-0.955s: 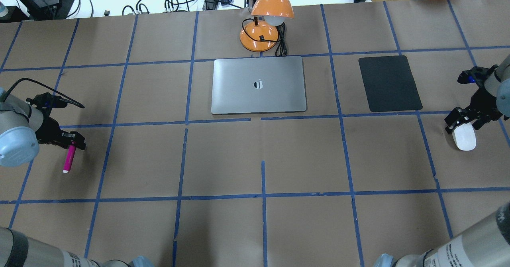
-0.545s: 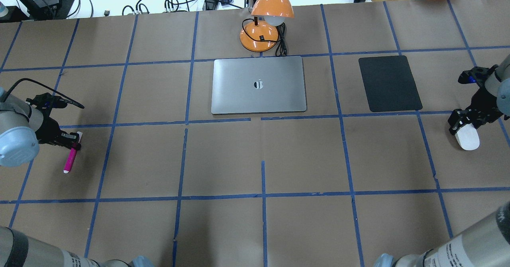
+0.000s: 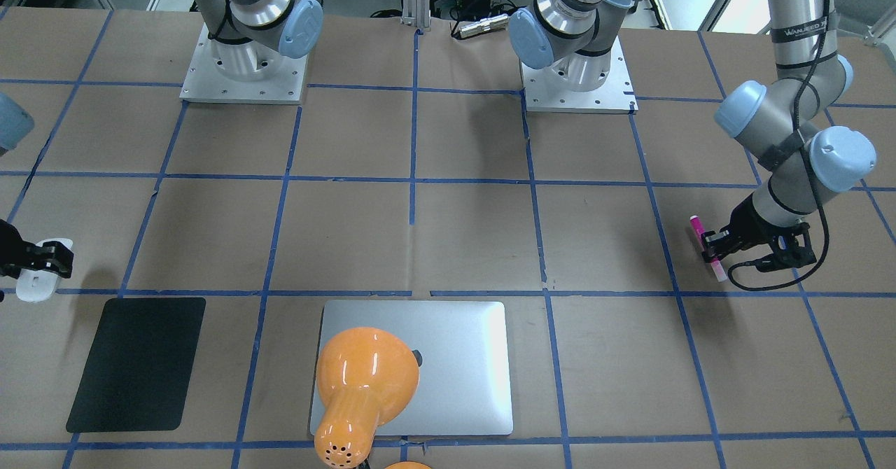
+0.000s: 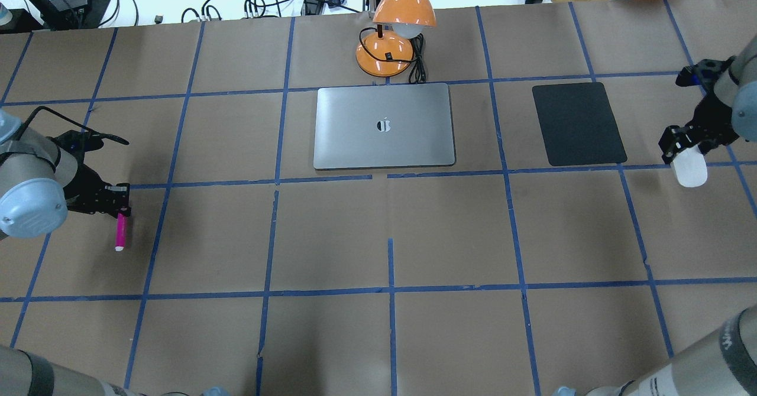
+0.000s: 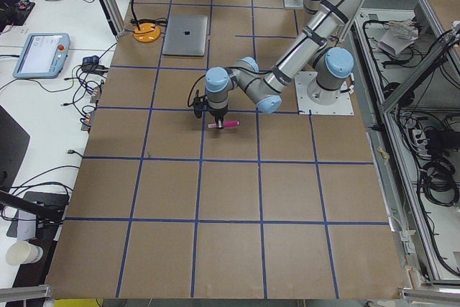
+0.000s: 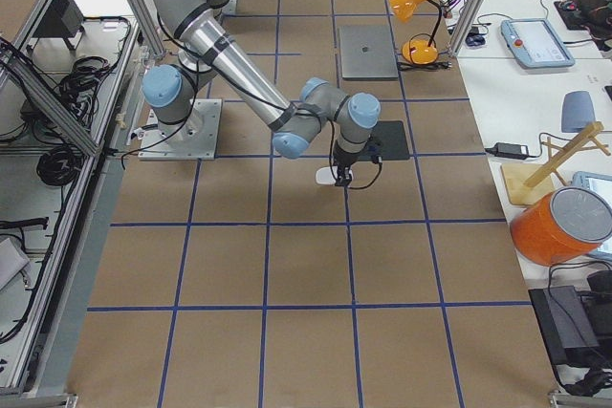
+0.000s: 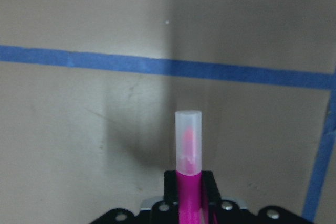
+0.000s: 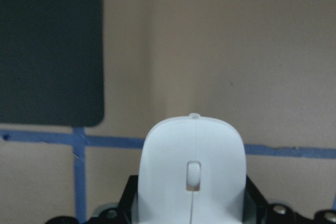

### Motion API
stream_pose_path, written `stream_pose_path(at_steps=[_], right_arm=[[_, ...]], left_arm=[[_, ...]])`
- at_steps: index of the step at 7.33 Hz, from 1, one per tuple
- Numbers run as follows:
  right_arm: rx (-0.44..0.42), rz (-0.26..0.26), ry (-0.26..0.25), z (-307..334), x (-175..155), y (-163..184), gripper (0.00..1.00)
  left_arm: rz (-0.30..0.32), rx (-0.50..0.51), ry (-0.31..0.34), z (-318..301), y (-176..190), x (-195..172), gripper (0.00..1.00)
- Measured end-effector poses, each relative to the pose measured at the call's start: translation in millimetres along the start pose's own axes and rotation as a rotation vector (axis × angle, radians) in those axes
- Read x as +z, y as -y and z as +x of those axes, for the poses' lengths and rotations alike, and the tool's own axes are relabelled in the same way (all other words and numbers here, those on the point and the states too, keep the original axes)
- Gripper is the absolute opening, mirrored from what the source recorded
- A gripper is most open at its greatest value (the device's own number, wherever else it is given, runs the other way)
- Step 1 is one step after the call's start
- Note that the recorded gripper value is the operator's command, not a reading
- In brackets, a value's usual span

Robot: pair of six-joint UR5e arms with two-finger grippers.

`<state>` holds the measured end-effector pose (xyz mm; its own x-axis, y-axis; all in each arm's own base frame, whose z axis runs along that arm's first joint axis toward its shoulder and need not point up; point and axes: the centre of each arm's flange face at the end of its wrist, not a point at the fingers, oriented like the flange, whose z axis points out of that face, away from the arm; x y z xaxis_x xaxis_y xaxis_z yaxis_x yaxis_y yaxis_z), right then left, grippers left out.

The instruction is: Place pen and mouse around notebook

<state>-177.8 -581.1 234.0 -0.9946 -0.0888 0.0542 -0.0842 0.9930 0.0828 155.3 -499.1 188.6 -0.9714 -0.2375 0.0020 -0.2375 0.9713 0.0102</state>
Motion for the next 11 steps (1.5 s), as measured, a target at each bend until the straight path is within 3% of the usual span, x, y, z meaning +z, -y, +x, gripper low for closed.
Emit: stream_pose_path(at_steps=[1, 4, 5, 6, 8, 11], right_arm=[[0.018, 0.019, 0.017, -30.6, -6.2, 28.1, 0.29], [0.07, 0.01, 0.076, -117.9, 26.9, 95.7, 0.34], [0.074, 0.01, 0.077, -126.0, 30.1, 102.5, 0.61], [0.073, 0.011, 0.077, -128.9, 32.6, 105.8, 1.0], [0.07, 0.016, 0.076, -129.9, 37.3, 108.6, 1.0], [0.069, 0.02, 0.073, -131.3, 31.0, 111.6, 1.0]], left_arm=[[0.011, -0.117, 0.0, 53.4, 1.5, -6.1, 0.0], [0.078, -0.485, -0.023, 232.8, 23.7, -46.0, 0.0], [0.068, -0.577, -0.028, 271.8, 29.5, -53.8, 0.0], [0.046, -0.664, -0.021, 300.8, 24.7, -52.2, 0.0], [0.006, -0.848, 0.006, 366.9, -21.1, -52.3, 0.0], [-0.08, -1.048, 0.045, 458.7, -109.9, -19.9, 0.0]])
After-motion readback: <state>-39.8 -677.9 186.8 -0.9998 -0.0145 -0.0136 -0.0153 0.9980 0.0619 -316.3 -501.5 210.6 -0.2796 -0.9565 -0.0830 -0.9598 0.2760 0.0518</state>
